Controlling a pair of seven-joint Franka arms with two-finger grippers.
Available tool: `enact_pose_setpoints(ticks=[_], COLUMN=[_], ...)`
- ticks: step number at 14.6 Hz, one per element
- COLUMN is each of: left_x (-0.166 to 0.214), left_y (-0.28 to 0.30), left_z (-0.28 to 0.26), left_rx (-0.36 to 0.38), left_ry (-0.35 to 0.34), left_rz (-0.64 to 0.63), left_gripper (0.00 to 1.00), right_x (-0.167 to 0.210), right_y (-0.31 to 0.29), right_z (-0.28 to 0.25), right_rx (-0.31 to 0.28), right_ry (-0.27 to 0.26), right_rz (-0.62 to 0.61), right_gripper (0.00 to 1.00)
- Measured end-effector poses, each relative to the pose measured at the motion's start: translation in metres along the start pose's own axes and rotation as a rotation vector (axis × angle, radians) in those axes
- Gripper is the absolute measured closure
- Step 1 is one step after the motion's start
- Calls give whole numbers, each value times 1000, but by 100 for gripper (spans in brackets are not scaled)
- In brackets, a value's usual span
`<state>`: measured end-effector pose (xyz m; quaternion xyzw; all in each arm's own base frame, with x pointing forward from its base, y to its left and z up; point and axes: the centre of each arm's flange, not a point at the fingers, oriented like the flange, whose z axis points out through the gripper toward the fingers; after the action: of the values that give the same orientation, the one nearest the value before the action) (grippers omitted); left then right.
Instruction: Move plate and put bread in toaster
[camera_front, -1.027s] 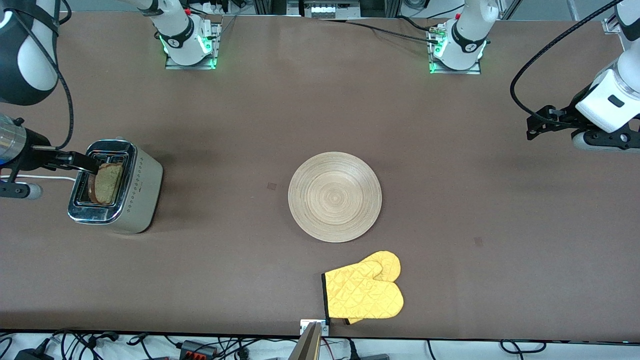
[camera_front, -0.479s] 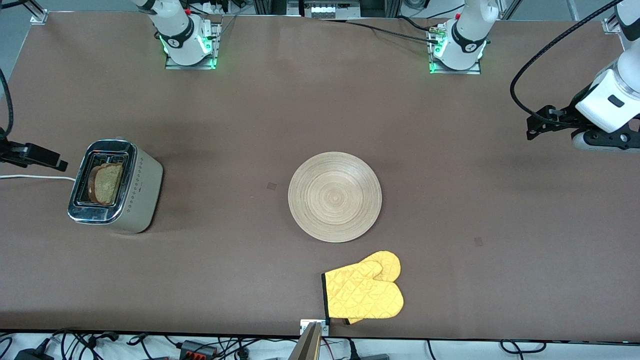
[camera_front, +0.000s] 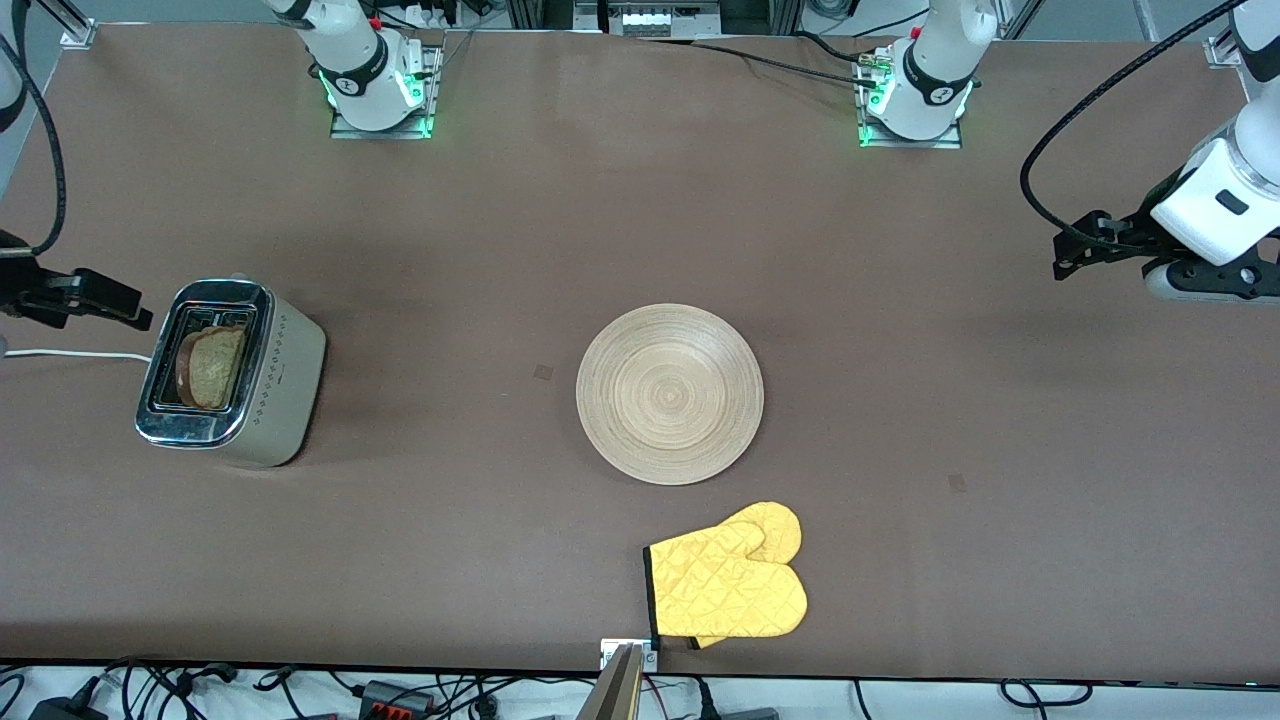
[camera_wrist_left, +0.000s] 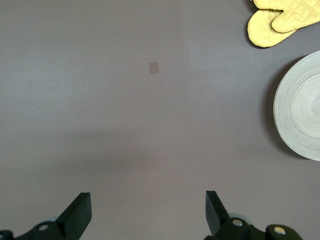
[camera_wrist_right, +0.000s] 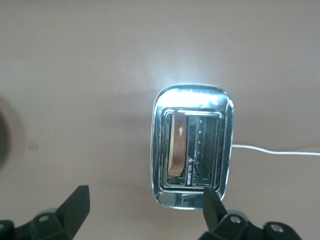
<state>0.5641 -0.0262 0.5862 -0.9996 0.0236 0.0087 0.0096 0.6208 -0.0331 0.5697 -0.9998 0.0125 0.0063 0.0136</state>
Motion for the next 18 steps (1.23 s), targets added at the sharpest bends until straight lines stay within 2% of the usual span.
enact_pose_setpoints(ticks=[4, 8, 10, 18], left_x=[0, 0, 0, -1], left_y=[0, 0, -1, -1], left_z=[0, 0, 0, 1], left_rx=[0, 0, 6, 8], left_ry=[0, 0, 0, -7], left_rz=[0, 0, 0, 0], left_gripper=[0, 0, 0, 0], right_x=[-32, -57, -60, -58], right_y=[6, 9, 3, 0], right_z=[17, 6, -1, 2], right_rx=[4, -10, -9, -13], right_ry=[-13, -6, 7, 2], right_rz=[5, 6, -3, -9], right_gripper=[0, 0, 0, 0])
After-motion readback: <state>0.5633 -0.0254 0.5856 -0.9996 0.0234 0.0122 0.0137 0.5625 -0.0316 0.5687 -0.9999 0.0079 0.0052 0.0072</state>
